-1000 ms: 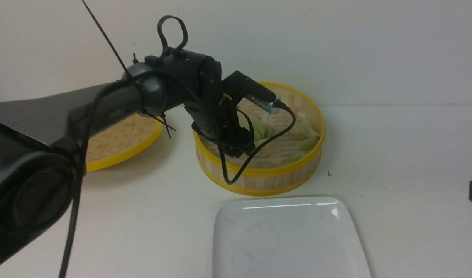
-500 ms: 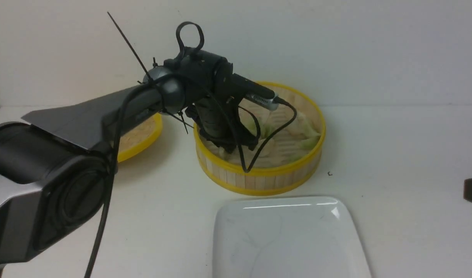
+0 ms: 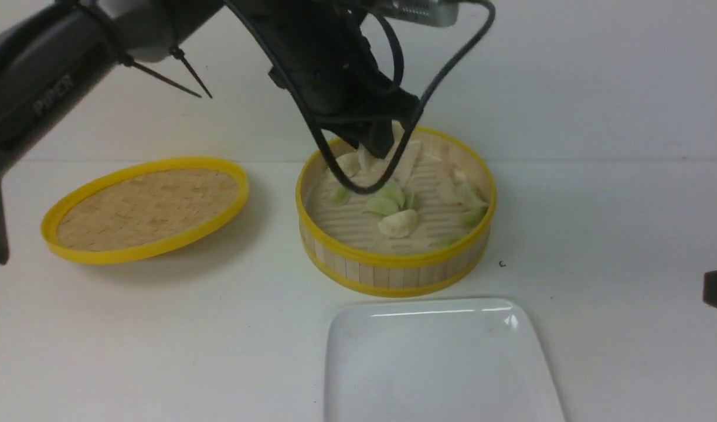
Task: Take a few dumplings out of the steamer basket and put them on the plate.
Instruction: Use the left arm to put the dumpling into the plate
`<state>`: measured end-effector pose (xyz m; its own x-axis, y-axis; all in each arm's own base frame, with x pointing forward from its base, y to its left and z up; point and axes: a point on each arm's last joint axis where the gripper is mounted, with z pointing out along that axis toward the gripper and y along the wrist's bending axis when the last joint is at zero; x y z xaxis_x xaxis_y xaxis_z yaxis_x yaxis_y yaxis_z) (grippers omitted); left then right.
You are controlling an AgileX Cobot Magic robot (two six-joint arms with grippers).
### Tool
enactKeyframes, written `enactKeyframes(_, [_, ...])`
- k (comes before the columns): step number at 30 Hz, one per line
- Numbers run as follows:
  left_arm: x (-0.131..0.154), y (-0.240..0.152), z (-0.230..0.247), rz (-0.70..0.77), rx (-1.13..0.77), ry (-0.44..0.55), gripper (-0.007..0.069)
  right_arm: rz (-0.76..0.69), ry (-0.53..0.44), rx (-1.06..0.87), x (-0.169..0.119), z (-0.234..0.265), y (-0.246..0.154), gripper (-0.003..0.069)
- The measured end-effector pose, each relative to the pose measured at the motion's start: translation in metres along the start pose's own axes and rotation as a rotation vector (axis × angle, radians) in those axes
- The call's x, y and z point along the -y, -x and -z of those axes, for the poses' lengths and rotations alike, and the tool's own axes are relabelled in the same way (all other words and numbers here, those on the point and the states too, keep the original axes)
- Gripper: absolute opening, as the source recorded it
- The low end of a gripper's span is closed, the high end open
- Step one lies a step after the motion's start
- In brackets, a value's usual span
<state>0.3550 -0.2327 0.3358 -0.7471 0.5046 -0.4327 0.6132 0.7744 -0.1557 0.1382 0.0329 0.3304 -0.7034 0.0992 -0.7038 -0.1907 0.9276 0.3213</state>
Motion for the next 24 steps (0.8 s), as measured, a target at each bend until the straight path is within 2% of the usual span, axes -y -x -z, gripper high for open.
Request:
enactKeyframes(5, [0.042, -0.05, -0.066, -0.081, -0.277, -0.064, 0.0172, 0.0, 0.0, 0.0, 0.0, 0.0, 0.0, -0.0015])
enactKeyframes(8, [0.058, -0.07, -0.1, -0.13, -0.397, -0.079, 0.0172, 0.0, 0.0, 0.0, 0.0, 0.0, 0.0, -0.0015])
enactKeyframes(14, [0.071, -0.084, -0.146, -0.162, -0.477, -0.08, 0.0184, 0.0, -0.003, 0.014, 0.0, 0.0, 0.001, -0.0015])
enactKeyframes(17, [0.07, -0.087, -0.153, -0.162, -0.494, -0.078, 0.0248, 0.0, -0.007, 0.031, 0.001, 0.0, 0.003, -0.0015])
enactKeyframes(18, [0.069, -0.087, -0.153, -0.172, -0.5, -0.064, 0.033, 0.0, -0.008, 0.036, 0.001, 0.0, 0.006, -0.0015])
enactKeyframes(19, [0.069, -0.087, -0.153, -0.172, -0.501, -0.065, 0.033, 0.0, -0.008, 0.036, 0.001, -0.001, 0.007, -0.0015])
enactKeyframes(20, [0.068, -0.086, -0.152, -0.183, -0.502, -0.051, 0.0391, 0.002, -0.007, 0.035, 0.0, -0.001, 0.013, -0.0015])
enactKeyframes(22, [0.067, -0.082, -0.15, -0.194, -0.49, -0.037, 0.0439, 0.006, -0.002, 0.034, -0.002, -0.001, 0.025, -0.0015])
enactKeyframes(24, [0.066, -0.076, -0.144, -0.201, -0.463, -0.014, 0.0447, 0.016, 0.001, 0.019, -0.003, -0.006, 0.045, -0.0015])
